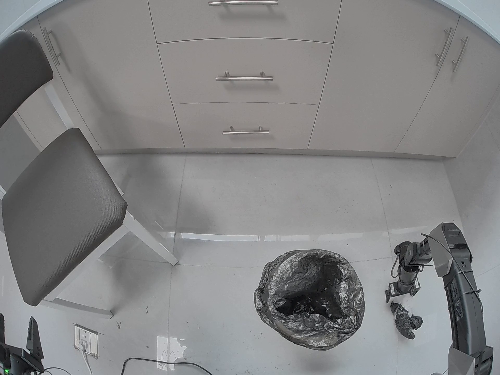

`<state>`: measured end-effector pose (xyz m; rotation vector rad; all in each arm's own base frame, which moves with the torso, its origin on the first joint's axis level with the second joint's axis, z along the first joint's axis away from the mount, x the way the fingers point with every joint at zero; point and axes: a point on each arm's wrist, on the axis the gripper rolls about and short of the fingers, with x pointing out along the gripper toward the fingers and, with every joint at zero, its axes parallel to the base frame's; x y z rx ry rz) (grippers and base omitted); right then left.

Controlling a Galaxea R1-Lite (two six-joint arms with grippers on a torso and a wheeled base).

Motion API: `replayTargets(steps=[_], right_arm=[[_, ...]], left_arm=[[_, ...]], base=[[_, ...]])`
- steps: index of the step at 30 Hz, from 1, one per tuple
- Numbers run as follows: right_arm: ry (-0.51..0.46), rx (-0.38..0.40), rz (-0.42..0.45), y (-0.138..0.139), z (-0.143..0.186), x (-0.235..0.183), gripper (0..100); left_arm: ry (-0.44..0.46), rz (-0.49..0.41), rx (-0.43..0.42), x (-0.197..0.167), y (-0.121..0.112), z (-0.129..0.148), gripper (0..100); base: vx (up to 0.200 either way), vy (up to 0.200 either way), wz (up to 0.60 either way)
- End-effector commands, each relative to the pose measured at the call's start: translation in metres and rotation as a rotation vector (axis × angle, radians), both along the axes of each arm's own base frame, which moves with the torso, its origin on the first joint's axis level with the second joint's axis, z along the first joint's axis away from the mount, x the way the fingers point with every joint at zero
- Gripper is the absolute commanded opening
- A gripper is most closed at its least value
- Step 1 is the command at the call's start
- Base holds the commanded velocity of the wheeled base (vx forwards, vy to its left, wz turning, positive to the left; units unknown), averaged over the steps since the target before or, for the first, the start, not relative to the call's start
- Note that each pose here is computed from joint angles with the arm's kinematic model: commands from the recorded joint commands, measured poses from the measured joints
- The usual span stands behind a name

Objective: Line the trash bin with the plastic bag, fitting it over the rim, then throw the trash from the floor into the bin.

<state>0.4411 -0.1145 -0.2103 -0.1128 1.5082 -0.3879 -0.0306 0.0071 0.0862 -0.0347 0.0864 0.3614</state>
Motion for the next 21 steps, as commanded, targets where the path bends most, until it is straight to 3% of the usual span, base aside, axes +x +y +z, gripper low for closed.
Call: replayTargets(steps=[1,16,17,21], right_arm=[[0.029,0.006,0.009,0.0005,0.0001,-0.0026,100],[0.051,-0.014,0.01,0.0003,0.0002,-0.0042,100],[0.054,-0.013,0.01,0.0004,0.0002,-0.0045,0],[0.087,-0.005,0.012,0.0012,0.0001,-0.0078,0]], left_arm=[[0.003,0.0,0.0,0.0003,0.0,0.0001,100],[0.003,0.0,0.0,0.0003,0.0,0.0001,100],[0.003,0.0,0.0,0.0003,0.0,0.0001,100],[0.003,0.0,0.0,0.0003,0.0,0.0001,100]], base=[[0.0,0.0,0.0],[0.0,0.0,0.0],[0.0,0.0,0.0],[0.0,0.0,0.0]])
